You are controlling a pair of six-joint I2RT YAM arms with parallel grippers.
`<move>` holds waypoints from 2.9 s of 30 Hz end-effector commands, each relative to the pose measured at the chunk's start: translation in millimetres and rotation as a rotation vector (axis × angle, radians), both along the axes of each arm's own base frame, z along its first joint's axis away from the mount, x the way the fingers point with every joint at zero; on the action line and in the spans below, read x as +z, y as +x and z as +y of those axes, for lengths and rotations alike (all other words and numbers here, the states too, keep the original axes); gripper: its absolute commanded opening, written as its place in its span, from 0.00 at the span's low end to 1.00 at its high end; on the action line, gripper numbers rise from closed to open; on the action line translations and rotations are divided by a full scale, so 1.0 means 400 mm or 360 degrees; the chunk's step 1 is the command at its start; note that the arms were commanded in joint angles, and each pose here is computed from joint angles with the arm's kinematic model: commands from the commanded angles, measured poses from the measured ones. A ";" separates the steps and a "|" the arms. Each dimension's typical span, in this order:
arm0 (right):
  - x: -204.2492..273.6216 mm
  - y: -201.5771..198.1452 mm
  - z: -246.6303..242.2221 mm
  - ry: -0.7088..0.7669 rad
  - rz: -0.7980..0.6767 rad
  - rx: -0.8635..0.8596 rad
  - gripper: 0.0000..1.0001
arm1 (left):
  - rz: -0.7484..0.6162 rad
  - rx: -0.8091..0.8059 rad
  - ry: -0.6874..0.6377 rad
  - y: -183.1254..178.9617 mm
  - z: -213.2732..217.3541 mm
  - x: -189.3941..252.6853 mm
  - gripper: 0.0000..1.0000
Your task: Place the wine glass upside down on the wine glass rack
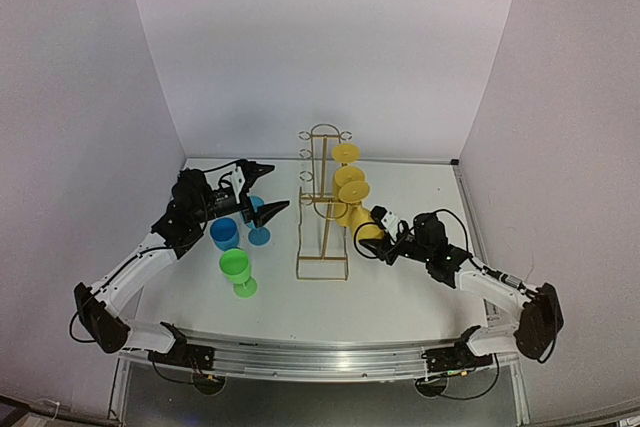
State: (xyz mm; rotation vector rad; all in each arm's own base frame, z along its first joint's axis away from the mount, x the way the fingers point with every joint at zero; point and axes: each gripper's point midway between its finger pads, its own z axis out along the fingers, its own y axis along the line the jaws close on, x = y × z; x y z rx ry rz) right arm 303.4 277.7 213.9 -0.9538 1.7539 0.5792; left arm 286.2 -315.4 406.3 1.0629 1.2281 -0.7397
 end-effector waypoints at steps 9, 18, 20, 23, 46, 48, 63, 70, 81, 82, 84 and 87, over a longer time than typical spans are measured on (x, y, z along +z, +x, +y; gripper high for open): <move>-0.011 0.013 0.023 0.0015 0.0001 0.0050 0.25 | -0.0094 -0.0011 -0.0026 -0.004 0.003 0.050 0.95; -0.012 0.016 0.020 0.0032 0.0029 0.0021 0.58 | -0.0112 -0.0015 -0.0030 -0.004 0.001 0.053 0.95; -0.014 0.018 0.018 0.0035 0.0040 0.0004 0.61 | -0.0113 -0.0013 -0.0031 -0.003 0.002 0.054 0.95; -0.009 0.024 0.019 0.0040 0.0038 -0.0011 0.64 | -0.0117 -0.0013 -0.0029 -0.004 0.003 0.054 0.95; -0.002 0.043 0.041 0.0018 0.0027 0.0027 0.92 | -0.0194 0.0004 -0.0022 -0.002 0.007 0.066 0.95; -0.001 0.042 0.042 0.0021 0.0034 0.0025 0.94 | -0.0197 0.0004 -0.0023 -0.001 0.007 0.067 0.95; 0.080 0.022 0.024 0.0122 0.0004 -0.0013 0.98 | -0.0058 0.0103 -0.0016 0.023 0.032 0.048 0.95; 0.146 -0.015 -0.012 0.0171 0.0053 -0.0070 0.98 | 0.0167 0.0190 0.0060 0.007 0.085 -0.012 0.95; 0.189 -0.040 -0.075 0.0151 0.0155 -0.0244 0.98 | 0.0546 0.0282 0.0797 -0.035 0.185 -0.223 0.81; 0.196 -0.042 -0.083 0.0159 0.0155 -0.0268 0.98 | 0.0612 0.0250 0.0939 -0.042 0.200 -0.256 0.79; 0.212 -0.046 -0.100 0.0180 0.0152 -0.0317 0.98 | 0.0704 0.0144 0.1203 -0.074 0.238 -0.300 0.76; 0.230 -0.053 -0.114 0.0234 0.0195 -0.0374 0.98 | 0.0813 -0.0055 0.1512 -0.116 0.294 -0.349 0.74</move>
